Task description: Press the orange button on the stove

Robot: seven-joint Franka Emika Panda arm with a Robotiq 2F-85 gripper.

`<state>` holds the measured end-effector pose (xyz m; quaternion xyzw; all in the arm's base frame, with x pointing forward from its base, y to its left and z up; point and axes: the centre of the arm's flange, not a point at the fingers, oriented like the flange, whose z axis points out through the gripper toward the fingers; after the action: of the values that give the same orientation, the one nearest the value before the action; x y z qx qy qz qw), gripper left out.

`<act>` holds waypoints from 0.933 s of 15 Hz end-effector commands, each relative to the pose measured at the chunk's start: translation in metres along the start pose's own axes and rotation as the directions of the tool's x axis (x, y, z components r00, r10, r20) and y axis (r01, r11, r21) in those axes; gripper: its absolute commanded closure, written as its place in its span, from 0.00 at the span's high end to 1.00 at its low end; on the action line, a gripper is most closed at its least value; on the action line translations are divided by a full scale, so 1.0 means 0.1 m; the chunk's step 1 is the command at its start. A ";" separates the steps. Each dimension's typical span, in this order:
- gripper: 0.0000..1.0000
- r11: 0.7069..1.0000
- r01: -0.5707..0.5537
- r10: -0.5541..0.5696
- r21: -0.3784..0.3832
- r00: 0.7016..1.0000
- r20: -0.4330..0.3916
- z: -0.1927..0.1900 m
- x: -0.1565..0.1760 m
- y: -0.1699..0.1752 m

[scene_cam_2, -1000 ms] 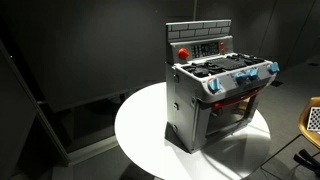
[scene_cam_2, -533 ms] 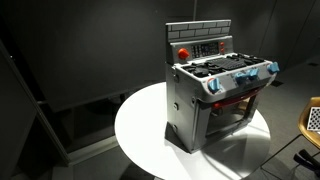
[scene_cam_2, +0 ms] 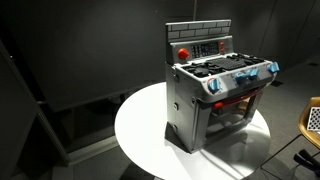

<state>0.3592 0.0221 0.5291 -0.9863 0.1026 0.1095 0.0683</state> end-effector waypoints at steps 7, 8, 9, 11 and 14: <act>1.00 0.993 -0.078 0.094 0.083 0.973 -0.211 -0.59 0.69 -0.08; 1.00 0.993 -0.084 0.102 0.087 0.968 -0.230 -0.60 0.78 -0.08; 1.00 0.992 -0.093 0.112 0.090 0.962 -0.248 -0.61 0.85 -0.08; 1.00 0.989 -0.114 0.138 0.098 0.950 -0.281 -0.62 1.03 -0.06; 1.00 0.981 -0.160 0.190 0.112 0.923 -0.336 -0.63 1.30 0.01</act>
<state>0.4664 -0.0033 0.5565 -0.9799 0.1739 -0.0401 0.0890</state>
